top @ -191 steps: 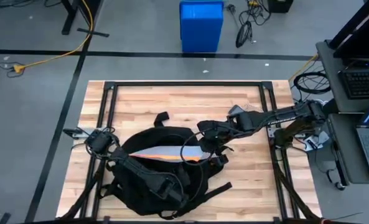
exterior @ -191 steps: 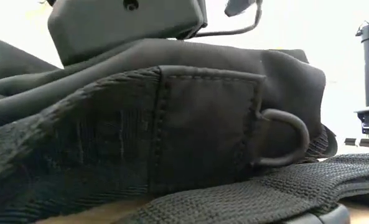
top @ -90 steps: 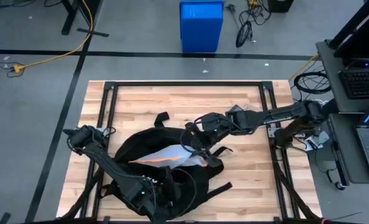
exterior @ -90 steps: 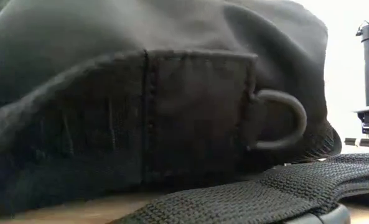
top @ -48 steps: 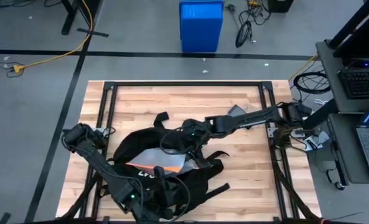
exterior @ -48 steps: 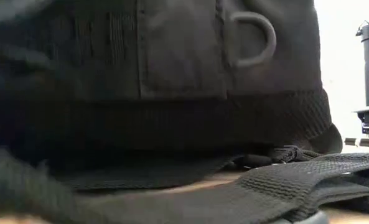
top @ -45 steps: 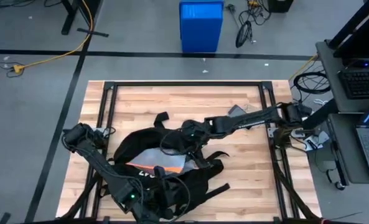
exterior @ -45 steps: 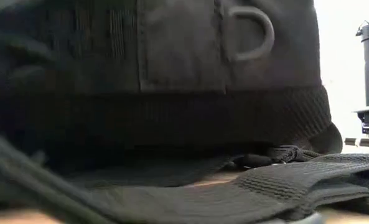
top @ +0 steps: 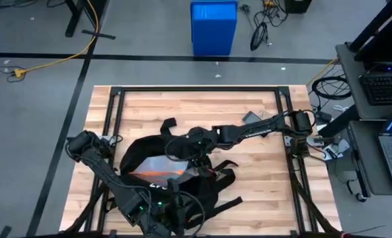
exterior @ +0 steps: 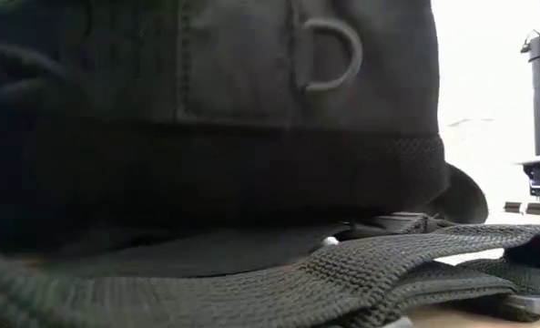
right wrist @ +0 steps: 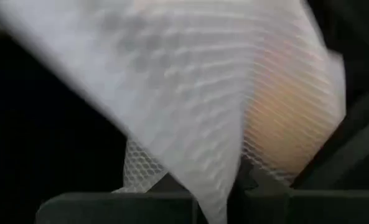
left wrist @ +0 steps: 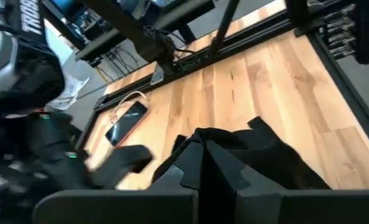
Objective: Unpack backpack
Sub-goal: Put the zip bag into the black backpack
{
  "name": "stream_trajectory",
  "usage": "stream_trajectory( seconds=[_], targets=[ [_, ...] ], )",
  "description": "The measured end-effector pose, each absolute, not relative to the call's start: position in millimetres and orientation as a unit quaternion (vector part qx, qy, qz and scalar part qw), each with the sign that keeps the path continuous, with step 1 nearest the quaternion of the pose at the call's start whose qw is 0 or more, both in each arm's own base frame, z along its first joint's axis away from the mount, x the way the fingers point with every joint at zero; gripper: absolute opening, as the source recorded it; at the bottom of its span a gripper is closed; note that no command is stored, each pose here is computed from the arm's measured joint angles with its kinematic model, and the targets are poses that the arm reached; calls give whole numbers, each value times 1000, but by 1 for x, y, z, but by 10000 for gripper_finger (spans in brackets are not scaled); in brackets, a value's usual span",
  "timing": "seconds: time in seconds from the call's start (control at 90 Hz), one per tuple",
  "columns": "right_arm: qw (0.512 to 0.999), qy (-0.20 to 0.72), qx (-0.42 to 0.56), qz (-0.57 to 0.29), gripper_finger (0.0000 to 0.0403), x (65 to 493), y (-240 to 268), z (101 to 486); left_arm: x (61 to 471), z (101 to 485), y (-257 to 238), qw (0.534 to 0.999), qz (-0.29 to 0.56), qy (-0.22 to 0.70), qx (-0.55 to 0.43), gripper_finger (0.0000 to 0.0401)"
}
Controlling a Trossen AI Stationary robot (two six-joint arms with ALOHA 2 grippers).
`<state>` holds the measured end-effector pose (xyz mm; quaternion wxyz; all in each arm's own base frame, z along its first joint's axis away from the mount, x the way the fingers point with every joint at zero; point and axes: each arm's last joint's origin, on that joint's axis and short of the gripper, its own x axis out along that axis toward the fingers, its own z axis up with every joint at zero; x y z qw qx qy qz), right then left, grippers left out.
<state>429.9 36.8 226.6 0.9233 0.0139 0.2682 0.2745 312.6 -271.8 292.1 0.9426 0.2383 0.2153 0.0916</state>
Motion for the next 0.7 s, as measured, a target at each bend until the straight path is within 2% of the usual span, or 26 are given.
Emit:
stream_trajectory(
  seconds=[0.078, 0.189, 0.478, 0.6, 0.7],
  targets=[
    [925, 230, 4, 302, 4, 432, 43, 234, 314, 292, -270, 943, 95, 216, 235, 0],
    [921, 226, -1, 317, 4, 433, 47, 231, 315, 292, -269, 940, 95, 218, 246, 0],
    [886, 319, 69, 330, 4, 435, 52, 190, 320, 293, -261, 935, 129, 214, 253, 0],
    [865, 346, 102, 349, 10, 431, 54, 187, 321, 293, -260, 934, 132, 214, 253, 0],
    [860, 357, 114, 347, 36, 425, 55, 196, 321, 293, -260, 934, 132, 214, 253, 0]
  ],
)
